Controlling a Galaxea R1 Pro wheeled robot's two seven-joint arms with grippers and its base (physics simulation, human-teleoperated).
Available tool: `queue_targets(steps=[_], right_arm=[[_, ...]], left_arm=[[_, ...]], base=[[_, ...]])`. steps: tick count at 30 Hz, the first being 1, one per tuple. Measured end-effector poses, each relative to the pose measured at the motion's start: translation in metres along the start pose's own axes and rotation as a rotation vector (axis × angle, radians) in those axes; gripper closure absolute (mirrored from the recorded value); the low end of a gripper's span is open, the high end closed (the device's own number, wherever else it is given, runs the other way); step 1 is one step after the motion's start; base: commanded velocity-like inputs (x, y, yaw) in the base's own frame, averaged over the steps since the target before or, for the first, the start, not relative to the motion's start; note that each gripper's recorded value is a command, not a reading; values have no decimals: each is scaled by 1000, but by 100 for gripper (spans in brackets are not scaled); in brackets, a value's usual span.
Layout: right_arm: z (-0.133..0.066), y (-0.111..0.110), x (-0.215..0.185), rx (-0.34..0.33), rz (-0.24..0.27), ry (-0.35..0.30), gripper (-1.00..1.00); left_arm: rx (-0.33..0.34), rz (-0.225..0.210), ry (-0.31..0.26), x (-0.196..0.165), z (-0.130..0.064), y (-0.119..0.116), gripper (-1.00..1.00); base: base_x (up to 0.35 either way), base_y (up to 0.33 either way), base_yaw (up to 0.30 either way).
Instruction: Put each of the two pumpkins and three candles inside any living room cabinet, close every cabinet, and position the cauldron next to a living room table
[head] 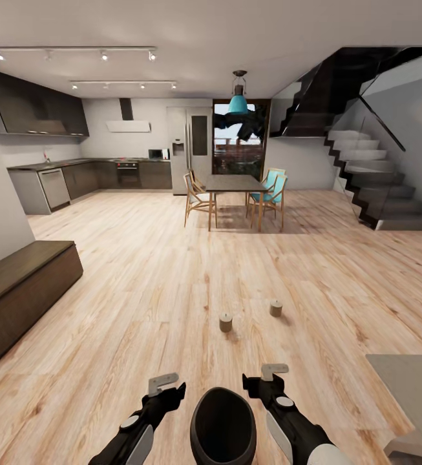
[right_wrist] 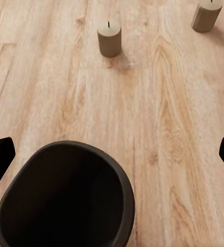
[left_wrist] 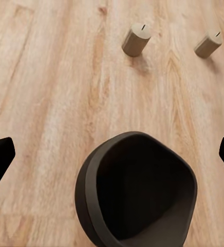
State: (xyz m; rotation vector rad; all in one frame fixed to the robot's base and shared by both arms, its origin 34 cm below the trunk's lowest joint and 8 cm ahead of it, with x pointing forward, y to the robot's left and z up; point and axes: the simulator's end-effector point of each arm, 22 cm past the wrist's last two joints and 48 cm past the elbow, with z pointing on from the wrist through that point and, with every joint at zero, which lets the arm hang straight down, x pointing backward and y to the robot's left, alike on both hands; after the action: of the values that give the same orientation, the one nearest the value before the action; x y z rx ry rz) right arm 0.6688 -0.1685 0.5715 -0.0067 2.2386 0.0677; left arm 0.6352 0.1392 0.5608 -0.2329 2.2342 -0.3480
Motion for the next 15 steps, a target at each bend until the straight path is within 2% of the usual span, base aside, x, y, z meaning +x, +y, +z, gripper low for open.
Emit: queue_targets(steps=[15], right_arm=[[0,0,2,1,-1,6,-100]], left_arm=[[-12,-10,7,2,0,3,-100]], base=[[0,0,0]])
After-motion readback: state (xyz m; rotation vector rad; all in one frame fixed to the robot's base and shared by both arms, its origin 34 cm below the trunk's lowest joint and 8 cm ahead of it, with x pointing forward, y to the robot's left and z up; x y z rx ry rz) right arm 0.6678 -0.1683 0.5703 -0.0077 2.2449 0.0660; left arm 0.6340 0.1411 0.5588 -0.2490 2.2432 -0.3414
